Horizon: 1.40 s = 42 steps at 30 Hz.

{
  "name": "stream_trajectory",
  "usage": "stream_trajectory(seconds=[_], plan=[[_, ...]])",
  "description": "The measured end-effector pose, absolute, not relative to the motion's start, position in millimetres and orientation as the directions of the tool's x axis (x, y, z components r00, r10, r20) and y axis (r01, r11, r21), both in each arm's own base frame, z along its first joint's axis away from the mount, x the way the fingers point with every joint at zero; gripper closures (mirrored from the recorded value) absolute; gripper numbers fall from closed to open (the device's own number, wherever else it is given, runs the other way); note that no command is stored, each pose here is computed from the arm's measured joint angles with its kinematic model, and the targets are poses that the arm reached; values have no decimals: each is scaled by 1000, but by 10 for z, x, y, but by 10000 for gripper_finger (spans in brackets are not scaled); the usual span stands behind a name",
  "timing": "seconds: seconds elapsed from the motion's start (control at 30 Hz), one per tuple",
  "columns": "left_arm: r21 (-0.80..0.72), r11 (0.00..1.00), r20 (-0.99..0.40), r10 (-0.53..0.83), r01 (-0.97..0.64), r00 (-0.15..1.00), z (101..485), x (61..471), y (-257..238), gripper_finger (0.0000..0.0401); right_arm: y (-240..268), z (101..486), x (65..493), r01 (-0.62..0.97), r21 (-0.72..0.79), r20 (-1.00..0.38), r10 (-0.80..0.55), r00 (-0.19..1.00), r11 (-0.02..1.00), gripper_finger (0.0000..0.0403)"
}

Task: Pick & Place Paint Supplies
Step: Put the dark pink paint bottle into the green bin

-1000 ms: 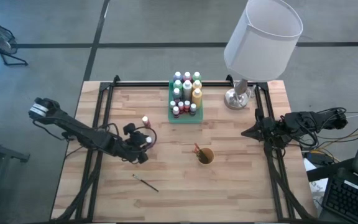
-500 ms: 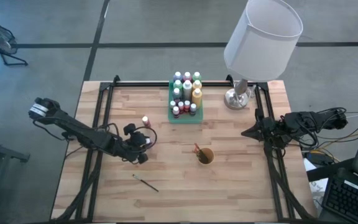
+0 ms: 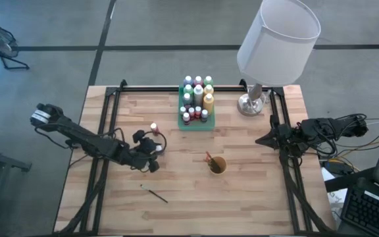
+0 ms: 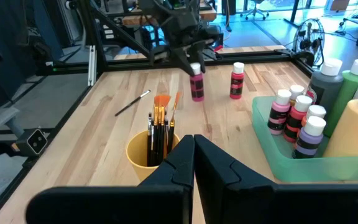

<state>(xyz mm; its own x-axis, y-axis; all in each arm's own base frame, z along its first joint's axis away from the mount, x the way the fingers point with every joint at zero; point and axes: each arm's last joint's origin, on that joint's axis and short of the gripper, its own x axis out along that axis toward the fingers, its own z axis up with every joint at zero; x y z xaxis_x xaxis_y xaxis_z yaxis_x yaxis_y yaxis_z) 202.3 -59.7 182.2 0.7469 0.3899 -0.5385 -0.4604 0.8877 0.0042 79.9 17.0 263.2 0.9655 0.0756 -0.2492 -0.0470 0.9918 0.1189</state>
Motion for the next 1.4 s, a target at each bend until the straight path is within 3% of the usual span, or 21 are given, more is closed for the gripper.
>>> stream_trajectory(seconds=[0.43, 0.7, 1.03, 1.4], plan=[[-131, 823, -363, 479, -552, 800, 2409, 2499, -476, 276, 170, 2632, 799, -47, 119, -249, 76, 966, 992, 394], [-63, 779, -346, 569, -624, 746, 2612, 3080, -244, 277, 170, 2632, 799, -47, 119, -249, 76, 966, 992, 394], [-4, 695, -372, 666, -719, 647, 2507, 3664, 186, 277, 170, 2632, 799, -47, 119, -249, 76, 965, 992, 394], [9, 633, -424, 703, -774, 571, 2358, 3803, 494, 277, 169, 2632, 799, -47, 119, -249, 75, 966, 992, 394]])
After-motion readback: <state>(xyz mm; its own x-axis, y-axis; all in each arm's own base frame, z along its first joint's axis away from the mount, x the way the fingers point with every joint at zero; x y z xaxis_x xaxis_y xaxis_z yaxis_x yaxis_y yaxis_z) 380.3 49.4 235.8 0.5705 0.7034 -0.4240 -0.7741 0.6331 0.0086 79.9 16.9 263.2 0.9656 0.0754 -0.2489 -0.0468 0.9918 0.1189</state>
